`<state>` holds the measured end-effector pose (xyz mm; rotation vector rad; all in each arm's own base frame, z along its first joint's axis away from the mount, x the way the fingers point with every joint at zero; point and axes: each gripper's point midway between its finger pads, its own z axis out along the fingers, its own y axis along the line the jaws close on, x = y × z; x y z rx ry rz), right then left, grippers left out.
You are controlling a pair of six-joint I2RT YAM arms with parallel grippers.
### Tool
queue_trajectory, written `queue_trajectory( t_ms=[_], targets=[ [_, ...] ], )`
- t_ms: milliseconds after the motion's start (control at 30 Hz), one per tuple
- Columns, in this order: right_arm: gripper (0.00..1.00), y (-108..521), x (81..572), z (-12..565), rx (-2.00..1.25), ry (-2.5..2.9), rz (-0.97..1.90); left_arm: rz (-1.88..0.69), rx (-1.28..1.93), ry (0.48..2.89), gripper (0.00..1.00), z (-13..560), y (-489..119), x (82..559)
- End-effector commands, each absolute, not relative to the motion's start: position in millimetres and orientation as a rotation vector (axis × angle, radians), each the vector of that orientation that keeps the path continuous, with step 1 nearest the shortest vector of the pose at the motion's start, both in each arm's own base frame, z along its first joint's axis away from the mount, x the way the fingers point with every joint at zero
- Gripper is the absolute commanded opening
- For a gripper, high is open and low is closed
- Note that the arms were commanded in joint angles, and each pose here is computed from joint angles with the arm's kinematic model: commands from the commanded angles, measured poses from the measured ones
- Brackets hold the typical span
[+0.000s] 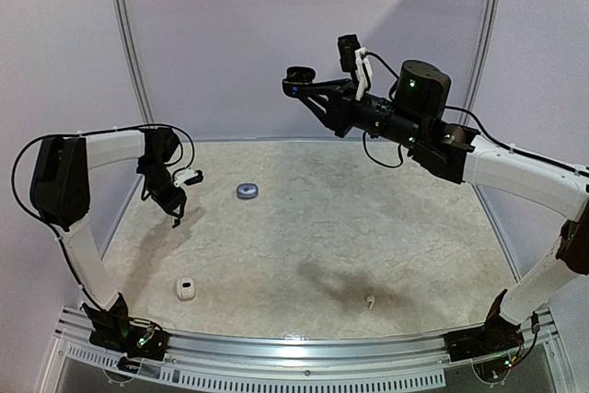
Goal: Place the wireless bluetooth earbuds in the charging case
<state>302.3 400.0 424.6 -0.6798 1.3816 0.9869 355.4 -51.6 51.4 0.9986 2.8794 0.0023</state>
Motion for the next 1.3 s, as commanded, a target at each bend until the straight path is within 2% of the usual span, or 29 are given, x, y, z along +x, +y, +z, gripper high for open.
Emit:
queue_trajectory(
  t_ms=[0,200,567,733,800,967,1133,1267],
  targets=[
    [0.0,399,305,428,-0.644,1.35,0.998,0.018,0.969,2.901,0.38,43,-43,355],
    [0.0,402,302,420,-0.652,1.365,1.01,-0.022,0.954,2.922,0.32,32,-45,349],
    [0.0,403,299,423,-0.666,1.348,1.014,-0.01,0.951,2.954,0.3,14,-36,347],
    [0.0,404,298,421,-0.671,1.356,1.017,-0.106,0.927,2.949,0.28,19,-46,345],
    [0.0,404,298,420,-0.672,1.358,1.019,-0.15,0.904,2.912,0.32,33,-52,346],
    [0.0,405,298,419,-0.674,1.363,1.025,-0.121,0.845,2.856,0.5,53,-46,351],
    [0.0,407,298,417,-0.681,1.366,1.033,-0.078,0.824,2.902,0.74,33,-35,355],
    [0.0,407,296,416,-0.686,1.375,1.034,-0.094,0.793,2.946,0.77,17,-31,356]
  ],
)
